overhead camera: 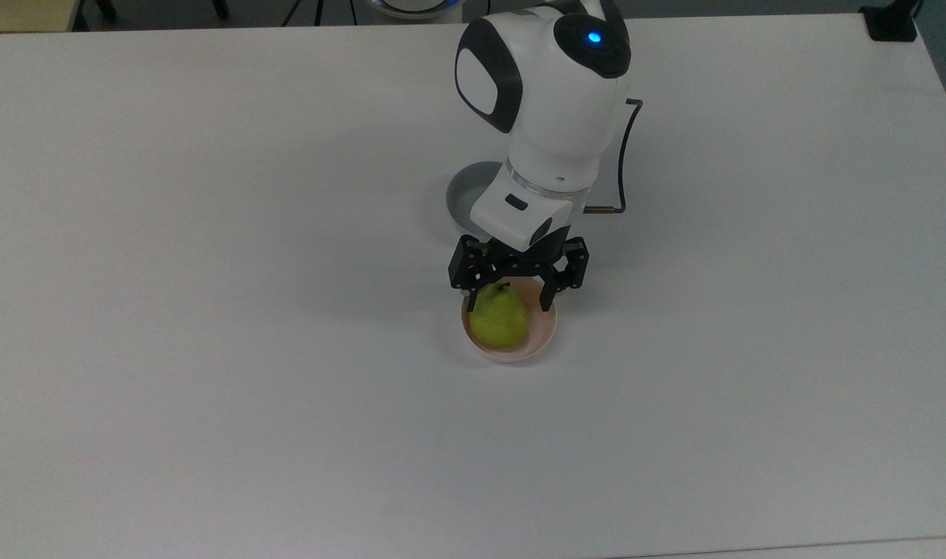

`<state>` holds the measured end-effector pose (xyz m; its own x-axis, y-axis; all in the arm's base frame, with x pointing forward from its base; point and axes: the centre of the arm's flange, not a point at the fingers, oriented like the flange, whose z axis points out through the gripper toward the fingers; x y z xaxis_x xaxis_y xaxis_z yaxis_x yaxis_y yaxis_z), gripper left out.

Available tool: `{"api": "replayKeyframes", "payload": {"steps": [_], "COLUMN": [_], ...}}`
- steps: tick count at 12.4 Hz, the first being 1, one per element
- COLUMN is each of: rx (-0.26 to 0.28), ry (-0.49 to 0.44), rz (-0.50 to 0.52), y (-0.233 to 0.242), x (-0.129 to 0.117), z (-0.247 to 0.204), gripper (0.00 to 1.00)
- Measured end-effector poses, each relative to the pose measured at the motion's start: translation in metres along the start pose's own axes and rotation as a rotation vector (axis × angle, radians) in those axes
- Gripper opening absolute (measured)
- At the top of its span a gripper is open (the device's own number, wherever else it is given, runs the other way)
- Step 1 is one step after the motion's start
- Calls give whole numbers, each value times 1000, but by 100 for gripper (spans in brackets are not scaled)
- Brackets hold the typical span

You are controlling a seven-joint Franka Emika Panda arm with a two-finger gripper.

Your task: Place the pear in the bowl

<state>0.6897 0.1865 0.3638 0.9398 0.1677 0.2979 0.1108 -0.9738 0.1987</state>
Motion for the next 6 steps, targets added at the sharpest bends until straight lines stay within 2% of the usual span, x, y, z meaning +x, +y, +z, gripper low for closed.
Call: {"api": "replayKeyframes", "payload": {"steps": [3,6], "rx": [16,24], "ry": [25,-21], "rz": [52,124], "y": [9,26], "x": [11,14], "z": [-34,-89], "gripper": [100,100]}}
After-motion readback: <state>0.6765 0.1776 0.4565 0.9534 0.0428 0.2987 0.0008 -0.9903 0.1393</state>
